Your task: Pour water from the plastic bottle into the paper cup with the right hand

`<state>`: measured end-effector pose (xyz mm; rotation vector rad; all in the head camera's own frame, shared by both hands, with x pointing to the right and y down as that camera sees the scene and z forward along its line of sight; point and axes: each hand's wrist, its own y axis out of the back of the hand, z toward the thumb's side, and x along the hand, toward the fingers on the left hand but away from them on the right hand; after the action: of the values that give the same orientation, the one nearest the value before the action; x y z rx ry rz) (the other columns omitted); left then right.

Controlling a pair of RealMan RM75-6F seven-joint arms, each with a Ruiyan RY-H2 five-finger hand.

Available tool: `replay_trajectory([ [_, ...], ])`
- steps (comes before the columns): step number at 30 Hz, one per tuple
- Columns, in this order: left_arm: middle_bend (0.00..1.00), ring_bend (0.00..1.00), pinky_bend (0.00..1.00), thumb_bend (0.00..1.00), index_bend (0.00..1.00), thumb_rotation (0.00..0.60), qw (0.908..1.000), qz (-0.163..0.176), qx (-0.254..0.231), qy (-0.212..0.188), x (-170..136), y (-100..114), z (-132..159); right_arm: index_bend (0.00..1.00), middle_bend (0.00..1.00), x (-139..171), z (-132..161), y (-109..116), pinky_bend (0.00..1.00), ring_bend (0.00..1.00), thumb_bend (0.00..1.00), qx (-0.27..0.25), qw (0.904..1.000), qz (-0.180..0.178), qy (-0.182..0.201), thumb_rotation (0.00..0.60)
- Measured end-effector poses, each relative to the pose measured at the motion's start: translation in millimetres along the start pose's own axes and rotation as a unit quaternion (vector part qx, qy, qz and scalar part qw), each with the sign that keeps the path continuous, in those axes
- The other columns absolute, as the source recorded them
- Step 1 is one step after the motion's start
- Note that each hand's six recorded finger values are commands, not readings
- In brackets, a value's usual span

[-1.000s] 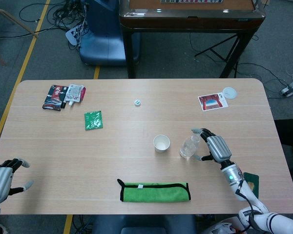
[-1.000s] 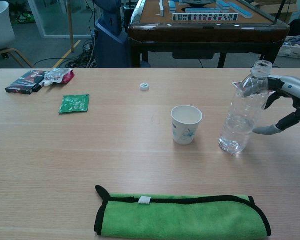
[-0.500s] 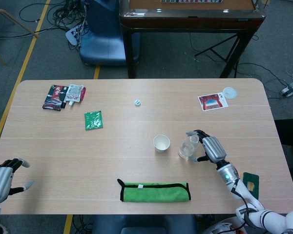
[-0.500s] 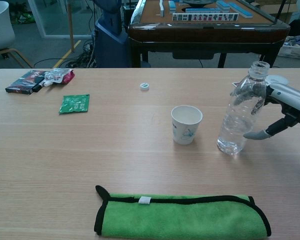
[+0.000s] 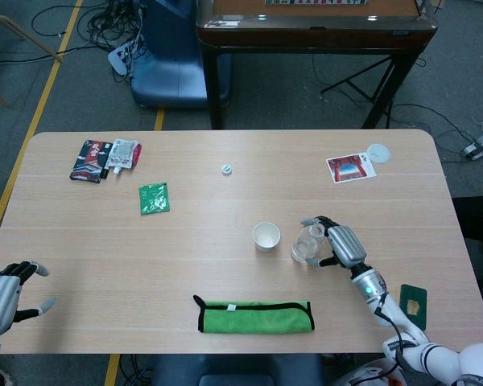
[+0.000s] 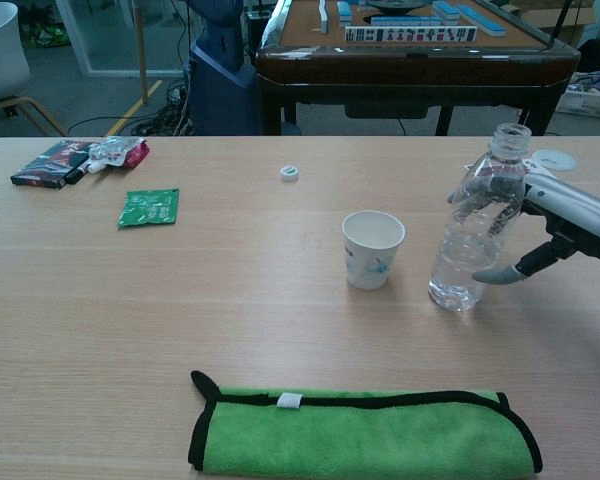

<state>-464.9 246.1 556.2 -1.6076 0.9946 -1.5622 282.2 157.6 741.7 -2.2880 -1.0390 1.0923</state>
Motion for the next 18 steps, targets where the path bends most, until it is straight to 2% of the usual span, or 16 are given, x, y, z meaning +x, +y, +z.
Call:
replay_trajectory([
  [18, 0.39, 0.36, 0.56, 0.11, 0.44, 0.600, 1.0000, -0.003, 0.000, 0.001, -0.2, -0.8, 0.1, 0.26, 0.33, -5.5, 3.0, -13.6, 0.35, 0.21, 0.00, -0.031, 0.9993, 0.021, 0.004, 0.600],
])
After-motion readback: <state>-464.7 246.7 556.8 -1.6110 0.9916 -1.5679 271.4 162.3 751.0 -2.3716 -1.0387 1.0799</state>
